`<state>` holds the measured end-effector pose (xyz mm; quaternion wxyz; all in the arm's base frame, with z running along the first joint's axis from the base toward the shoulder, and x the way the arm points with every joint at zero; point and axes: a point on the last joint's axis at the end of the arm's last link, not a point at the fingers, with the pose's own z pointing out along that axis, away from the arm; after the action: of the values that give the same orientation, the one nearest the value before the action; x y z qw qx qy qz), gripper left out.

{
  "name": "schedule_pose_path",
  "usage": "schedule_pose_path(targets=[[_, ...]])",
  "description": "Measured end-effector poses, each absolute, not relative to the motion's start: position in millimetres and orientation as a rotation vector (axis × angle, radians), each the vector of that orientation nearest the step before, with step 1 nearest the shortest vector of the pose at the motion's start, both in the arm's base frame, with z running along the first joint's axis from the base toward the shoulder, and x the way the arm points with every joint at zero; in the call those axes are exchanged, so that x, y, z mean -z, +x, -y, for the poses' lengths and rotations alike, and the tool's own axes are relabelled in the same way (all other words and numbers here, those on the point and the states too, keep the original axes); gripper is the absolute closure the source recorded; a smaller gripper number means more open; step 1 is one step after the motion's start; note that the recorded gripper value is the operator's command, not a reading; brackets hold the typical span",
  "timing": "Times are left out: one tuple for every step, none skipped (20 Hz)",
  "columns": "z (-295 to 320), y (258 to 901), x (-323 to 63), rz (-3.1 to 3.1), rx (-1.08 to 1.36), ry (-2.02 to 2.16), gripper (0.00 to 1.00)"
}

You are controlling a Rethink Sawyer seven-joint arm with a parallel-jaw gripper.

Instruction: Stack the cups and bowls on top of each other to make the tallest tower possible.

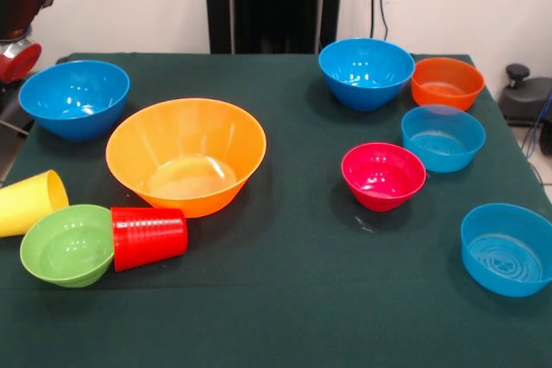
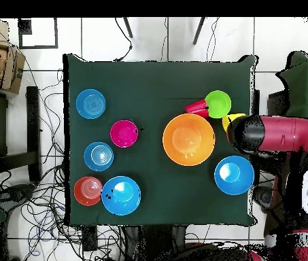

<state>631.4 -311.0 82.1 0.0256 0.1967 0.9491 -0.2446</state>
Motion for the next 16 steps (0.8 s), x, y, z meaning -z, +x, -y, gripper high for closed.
schedule_pose_path(targets=[[311.3,633.3,-84.5,-2.939,0.76,0.622,0.0],[311.3,634.8,-86.1,-2.941,0.762,0.63,0.0],[311.6,636.3,-87.7,-2.943,0.764,0.639,0.0],[311.6,638.5,-89.7,-2.946,0.765,0.651,0.0],[311.4,641.0,-92.0,-2.949,0.765,0.665,0.0],[311.2,647.2,-96.3,-2.95,0.764,0.69,0.0],[310.9,650.1,-97.8,-2.95,0.763,0.698,0.0],[310.8,651.3,-98.5,-2.95,0.764,0.701,0.0],[310.2,655.8,-100.7,-2.95,0.765,0.711,0.0],[309.6,658.7,-102.1,-2.951,0.765,0.717,0.0],[308.9,661.6,-103.6,-2.95,0.765,0.722,0.0],[307.1,668.8,-107.2,-2.947,0.764,0.733,0.0],[306.0,672.0,-108.8,-2.945,0.761,0.737,0.0],[304.8,675.4,-110.1,-2.942,0.758,0.741,0.0],[303.7,678.9,-111.1,-2.939,0.754,0.744,0.0],[302.4,682.3,-111.7,-2.936,0.751,0.745,0.0]])
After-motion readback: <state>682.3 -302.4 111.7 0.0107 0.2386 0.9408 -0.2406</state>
